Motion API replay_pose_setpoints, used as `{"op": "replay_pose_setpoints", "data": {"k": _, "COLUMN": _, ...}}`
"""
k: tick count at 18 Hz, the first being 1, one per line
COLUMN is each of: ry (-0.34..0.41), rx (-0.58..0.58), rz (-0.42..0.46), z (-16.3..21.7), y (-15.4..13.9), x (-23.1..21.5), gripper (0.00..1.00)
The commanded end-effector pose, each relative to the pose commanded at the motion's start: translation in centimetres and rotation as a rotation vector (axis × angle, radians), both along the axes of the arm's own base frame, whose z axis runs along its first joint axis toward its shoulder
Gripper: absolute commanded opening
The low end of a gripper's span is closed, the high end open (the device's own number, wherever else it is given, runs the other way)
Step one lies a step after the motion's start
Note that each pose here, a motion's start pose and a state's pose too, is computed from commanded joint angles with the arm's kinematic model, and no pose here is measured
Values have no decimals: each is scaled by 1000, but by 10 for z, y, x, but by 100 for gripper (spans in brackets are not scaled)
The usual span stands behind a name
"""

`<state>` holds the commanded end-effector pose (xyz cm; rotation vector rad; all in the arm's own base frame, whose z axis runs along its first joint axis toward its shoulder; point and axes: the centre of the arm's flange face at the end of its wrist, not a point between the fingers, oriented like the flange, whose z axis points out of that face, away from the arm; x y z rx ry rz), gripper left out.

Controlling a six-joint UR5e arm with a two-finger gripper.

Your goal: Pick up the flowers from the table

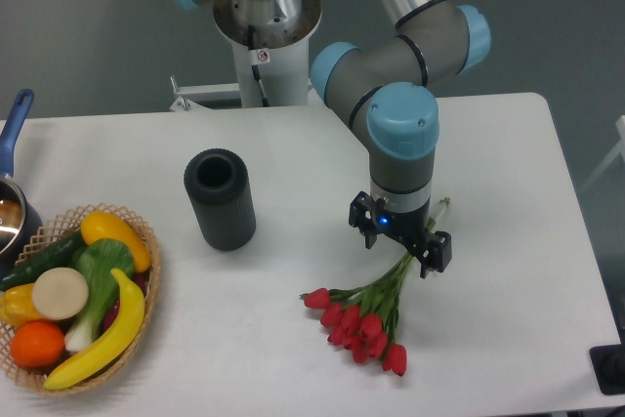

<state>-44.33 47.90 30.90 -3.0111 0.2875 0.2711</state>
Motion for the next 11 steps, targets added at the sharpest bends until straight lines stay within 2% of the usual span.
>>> {"op": "replay_pose_setpoints", "data": {"k": 7, "ry": 10, "rx": 5, "rz": 4, "z": -1, "y": 1, "x": 0, "gripper": 100}}
{"op": "replay_pose_setpoints", "data": {"k": 11, "ry": 10, "rx": 8, "rz": 1, "z": -25, "y": -1, "x": 3, "gripper": 100}}
